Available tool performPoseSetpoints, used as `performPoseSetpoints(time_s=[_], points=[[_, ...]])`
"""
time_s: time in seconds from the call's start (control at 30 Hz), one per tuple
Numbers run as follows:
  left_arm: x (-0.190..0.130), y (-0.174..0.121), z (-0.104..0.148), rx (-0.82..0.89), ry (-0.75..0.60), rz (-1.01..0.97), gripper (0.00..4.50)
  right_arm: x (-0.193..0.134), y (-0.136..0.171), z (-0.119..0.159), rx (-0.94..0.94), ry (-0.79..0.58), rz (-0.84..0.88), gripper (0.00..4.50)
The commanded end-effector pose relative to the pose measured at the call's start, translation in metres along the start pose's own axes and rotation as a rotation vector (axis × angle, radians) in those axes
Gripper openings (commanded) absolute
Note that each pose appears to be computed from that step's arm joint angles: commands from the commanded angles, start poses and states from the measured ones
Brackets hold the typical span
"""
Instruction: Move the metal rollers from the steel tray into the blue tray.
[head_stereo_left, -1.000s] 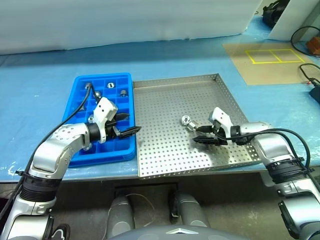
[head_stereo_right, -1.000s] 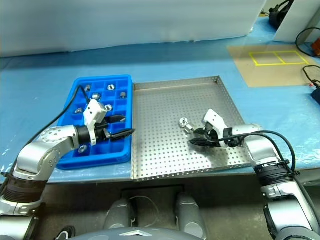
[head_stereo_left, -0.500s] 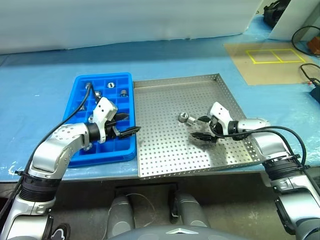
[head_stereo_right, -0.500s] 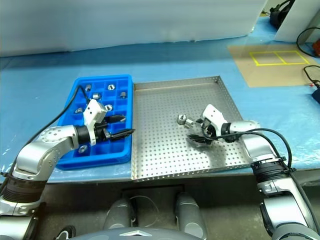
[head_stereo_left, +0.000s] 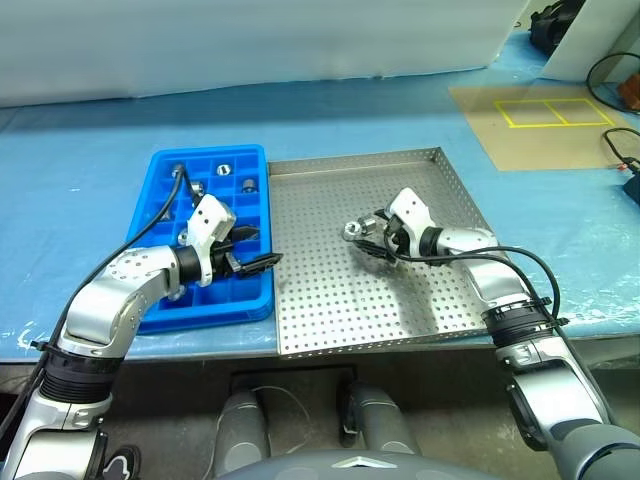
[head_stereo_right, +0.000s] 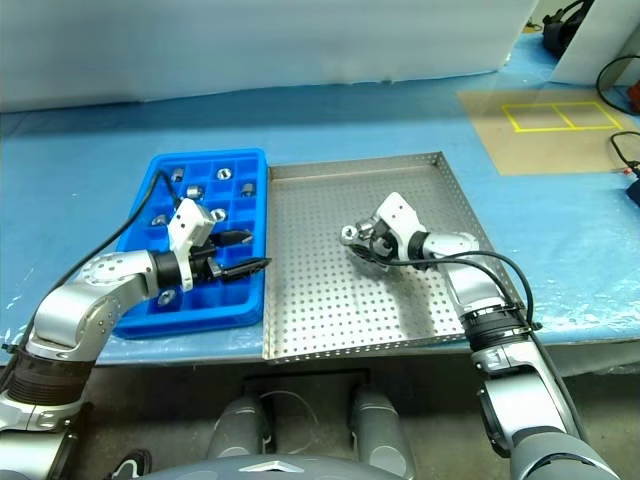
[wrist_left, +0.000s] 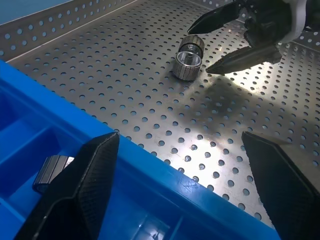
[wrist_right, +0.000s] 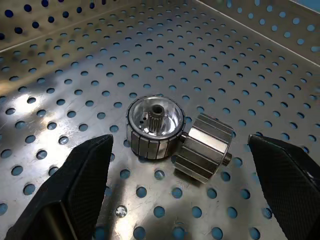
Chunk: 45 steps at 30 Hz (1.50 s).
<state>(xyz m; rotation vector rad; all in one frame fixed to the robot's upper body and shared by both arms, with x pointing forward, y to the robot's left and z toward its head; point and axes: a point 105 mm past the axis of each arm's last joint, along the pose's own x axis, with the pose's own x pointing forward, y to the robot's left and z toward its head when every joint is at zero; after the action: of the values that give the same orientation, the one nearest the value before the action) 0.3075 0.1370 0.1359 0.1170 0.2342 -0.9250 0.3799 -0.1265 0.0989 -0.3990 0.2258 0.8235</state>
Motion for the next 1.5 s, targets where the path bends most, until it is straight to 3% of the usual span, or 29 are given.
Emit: performPoseSetpoints(time_s=[0.03, 0.43, 0.77, 1.0, 1.17, 1.5], points=[[0.000, -0.004, 0.010, 0.039, -0.026, -0.009, 4.13, 0.004, -0.005, 0.018, -0.033, -0.067, -0.036, 4.45], [0.004, -0.006, 0.009, 0.039, -0.024, -0.019, 4.13, 0.037, 0.002, 0.021, 0.064, -0.129, -0.122, 4.45], [0.003, -0.005, 0.009, 0.043, -0.020, -0.020, 4.13, 0.041, 0.009, 0.018, 0.046, -0.120, -0.098, 4.45], [0.002, -0.006, 0.010, 0.045, -0.019, -0.022, 4.13, 0.034, 0.010, 0.028, 0.097, -0.158, -0.034, 4.45], [0.000, -0.005, 0.010, 0.050, -0.014, -0.022, 4.13, 0.001, 0.016, 0.066, 0.474, -0.322, 0.252, 4.45], [0.003, -0.004, 0.008, 0.057, 0.000, -0.031, 4.13, -0.013, 0.000, 0.034, 0.344, -0.162, 0.167, 4.45]])
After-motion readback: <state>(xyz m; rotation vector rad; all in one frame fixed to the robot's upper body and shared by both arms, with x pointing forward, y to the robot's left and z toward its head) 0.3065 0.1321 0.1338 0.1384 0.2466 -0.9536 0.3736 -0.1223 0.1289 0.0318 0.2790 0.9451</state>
